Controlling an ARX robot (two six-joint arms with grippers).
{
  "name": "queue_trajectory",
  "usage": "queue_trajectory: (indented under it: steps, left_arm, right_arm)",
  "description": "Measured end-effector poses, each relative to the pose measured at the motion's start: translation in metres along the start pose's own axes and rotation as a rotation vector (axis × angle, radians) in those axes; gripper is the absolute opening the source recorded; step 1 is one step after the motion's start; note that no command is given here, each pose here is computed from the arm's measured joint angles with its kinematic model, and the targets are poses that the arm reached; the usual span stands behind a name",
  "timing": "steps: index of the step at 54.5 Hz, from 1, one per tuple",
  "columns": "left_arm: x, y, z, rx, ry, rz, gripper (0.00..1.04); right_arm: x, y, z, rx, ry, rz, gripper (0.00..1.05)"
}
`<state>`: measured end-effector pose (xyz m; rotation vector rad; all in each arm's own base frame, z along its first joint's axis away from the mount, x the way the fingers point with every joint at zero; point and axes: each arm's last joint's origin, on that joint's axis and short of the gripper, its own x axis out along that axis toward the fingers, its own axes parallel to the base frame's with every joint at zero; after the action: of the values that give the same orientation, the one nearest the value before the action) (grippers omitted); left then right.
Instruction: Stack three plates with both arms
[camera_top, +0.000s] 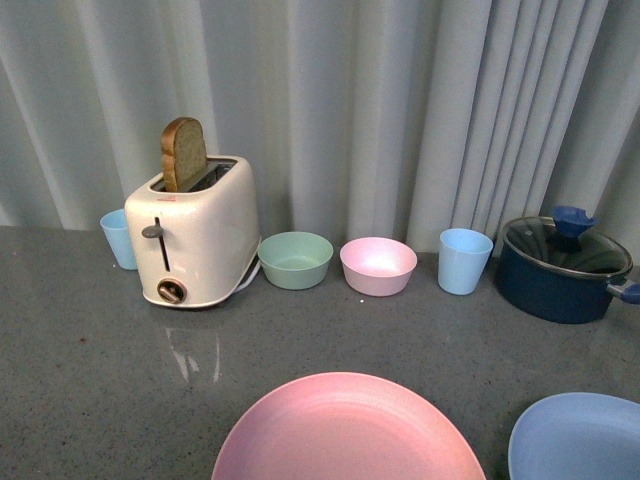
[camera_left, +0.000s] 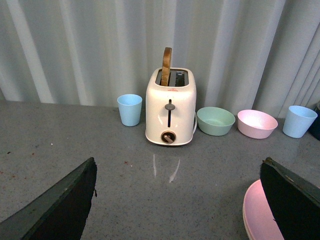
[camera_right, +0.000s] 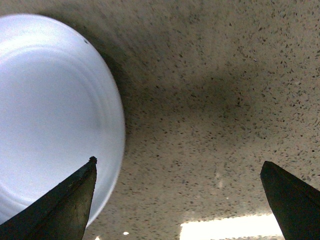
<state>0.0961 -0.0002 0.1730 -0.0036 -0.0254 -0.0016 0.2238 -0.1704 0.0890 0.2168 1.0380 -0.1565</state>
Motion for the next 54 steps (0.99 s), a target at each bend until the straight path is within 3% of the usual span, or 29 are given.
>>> queue_trajectory:
  steps: [33,46,54]
  left_arm:
    - [0.000,0.000,0.000,0.000,0.000,0.000,0.98]
    - [0.000,0.000,0.000,0.000,0.000,0.000,0.98]
    - [0.000,0.000,0.000,0.000,0.000,0.000,0.98]
  right_arm:
    - [0.058,0.053,0.024,-0.015,0.045,0.084,0.97]
    - [0.067,0.054,0.020,-0.003,0.059,0.084,0.97]
    - [0.070,0.047,0.017,0.021,0.069,0.074,0.78]
